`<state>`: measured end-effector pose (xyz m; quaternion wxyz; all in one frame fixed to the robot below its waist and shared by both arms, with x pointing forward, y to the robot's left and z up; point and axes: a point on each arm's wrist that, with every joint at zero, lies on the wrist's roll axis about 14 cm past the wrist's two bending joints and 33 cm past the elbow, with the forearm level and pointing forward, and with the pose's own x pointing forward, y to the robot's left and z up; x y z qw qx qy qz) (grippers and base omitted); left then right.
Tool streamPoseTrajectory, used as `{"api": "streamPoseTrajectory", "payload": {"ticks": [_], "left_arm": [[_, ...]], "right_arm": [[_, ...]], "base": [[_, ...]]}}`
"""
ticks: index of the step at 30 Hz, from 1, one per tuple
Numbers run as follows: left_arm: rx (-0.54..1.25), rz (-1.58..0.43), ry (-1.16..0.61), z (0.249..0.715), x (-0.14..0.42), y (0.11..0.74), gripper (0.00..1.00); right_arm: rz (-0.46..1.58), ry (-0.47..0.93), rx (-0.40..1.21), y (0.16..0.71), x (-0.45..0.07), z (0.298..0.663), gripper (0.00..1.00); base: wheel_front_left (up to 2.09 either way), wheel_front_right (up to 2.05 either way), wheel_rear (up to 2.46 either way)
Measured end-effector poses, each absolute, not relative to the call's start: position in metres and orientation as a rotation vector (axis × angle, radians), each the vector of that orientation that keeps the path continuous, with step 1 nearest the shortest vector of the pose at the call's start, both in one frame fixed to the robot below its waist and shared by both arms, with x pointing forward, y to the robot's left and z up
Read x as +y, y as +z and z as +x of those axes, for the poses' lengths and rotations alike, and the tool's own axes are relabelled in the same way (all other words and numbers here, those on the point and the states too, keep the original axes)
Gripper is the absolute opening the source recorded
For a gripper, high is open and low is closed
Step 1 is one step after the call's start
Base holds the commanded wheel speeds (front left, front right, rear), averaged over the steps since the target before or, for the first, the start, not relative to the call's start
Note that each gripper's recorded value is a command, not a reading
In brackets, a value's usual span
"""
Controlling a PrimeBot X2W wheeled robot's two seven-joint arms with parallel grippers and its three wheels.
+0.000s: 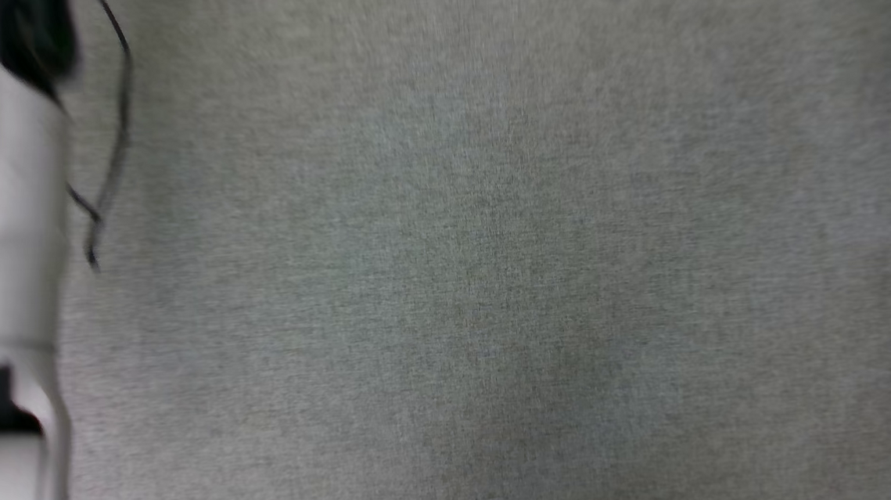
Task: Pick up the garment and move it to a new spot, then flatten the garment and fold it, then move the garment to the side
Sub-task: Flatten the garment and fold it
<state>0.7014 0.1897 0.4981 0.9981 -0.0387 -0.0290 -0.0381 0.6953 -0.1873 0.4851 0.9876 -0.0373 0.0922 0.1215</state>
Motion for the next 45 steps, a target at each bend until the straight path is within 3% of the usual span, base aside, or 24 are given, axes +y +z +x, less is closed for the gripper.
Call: {"api": "streamPoseTrajectory", "payload": {"ticks": [8,23,30,37,45], "left_arm": [[0.076,-0.153,-0.04,0.602,0.208,0.459,0.0],[0.138,-0.206,0.114,0.392,0.228,0.461,0.0],[0.176,-0.233,0.176,0.324,0.232,0.472,0.0],[0.126,-0.238,0.178,0.307,0.234,0.502,0.0],[0.11,-0.252,0.066,0.356,0.212,0.509,0.0]], "right_arm": [[-0.039,0.288,0.263,0.458,-0.186,0.604,0.0],[0.1,0.282,0.408,0.426,-0.199,0.415,0.0],[0.175,0.226,0.464,0.416,-0.204,0.357,0.0],[0.158,0.216,0.461,0.441,-0.196,0.343,0.0],[0.108,0.208,0.537,0.444,-0.189,0.352,0.0]], "base": [[0.0,0.0,0.0],[0.0,0.0,0.0],[0.0,0.0,0.0],[0.0,0.0,0.0],[0.0,0.0,0.0]]}}
